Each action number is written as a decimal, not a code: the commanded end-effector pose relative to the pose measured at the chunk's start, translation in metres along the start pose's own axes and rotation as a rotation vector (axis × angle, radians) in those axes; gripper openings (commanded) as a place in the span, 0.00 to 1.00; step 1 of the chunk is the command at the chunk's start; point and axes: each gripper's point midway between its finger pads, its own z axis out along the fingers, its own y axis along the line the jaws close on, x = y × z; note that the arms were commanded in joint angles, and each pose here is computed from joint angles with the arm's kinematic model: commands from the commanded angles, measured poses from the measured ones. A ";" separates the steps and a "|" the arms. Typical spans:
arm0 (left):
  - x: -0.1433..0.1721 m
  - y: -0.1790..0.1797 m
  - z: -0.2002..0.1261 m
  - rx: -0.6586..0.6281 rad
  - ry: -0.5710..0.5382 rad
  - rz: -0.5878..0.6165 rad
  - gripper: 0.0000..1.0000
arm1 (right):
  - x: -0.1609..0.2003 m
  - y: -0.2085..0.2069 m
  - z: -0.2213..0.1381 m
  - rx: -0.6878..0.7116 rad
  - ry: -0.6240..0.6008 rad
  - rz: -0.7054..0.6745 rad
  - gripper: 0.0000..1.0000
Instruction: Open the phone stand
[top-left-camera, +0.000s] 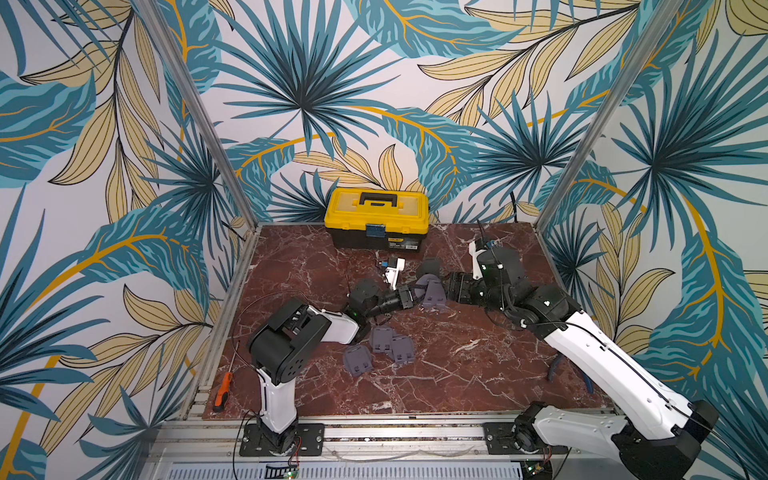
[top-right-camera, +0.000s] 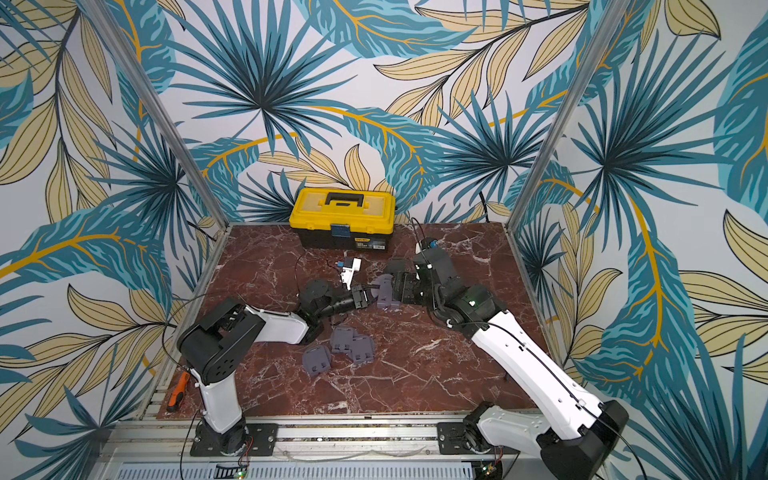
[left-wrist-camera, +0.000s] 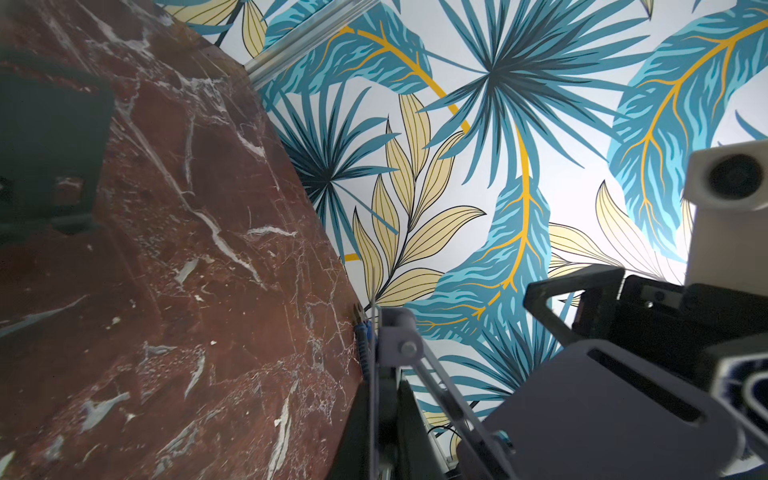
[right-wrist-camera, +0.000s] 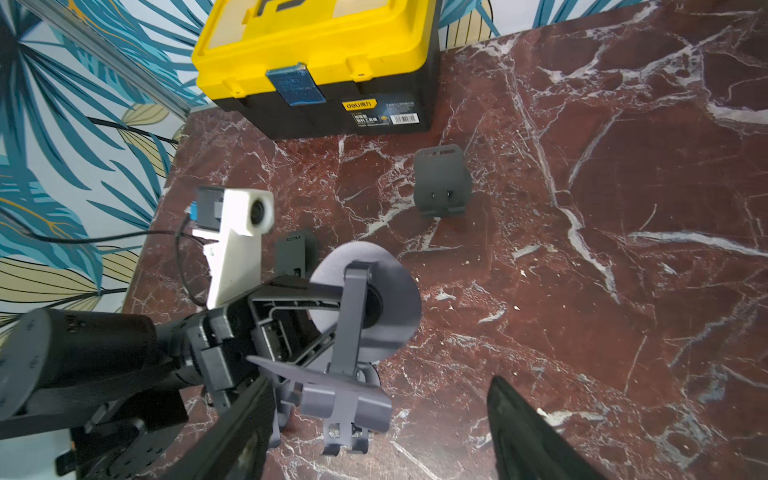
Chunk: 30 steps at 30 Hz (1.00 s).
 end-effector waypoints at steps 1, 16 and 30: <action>-0.010 -0.011 0.003 0.052 -0.019 0.006 0.00 | 0.017 -0.008 0.010 0.063 0.049 -0.049 0.80; -0.013 0.001 0.005 0.033 -0.028 -0.033 0.00 | 0.023 0.021 0.028 0.049 0.068 -0.128 0.84; -0.013 0.003 0.004 0.027 -0.035 -0.038 0.00 | 0.018 0.030 0.040 0.064 0.084 -0.153 0.84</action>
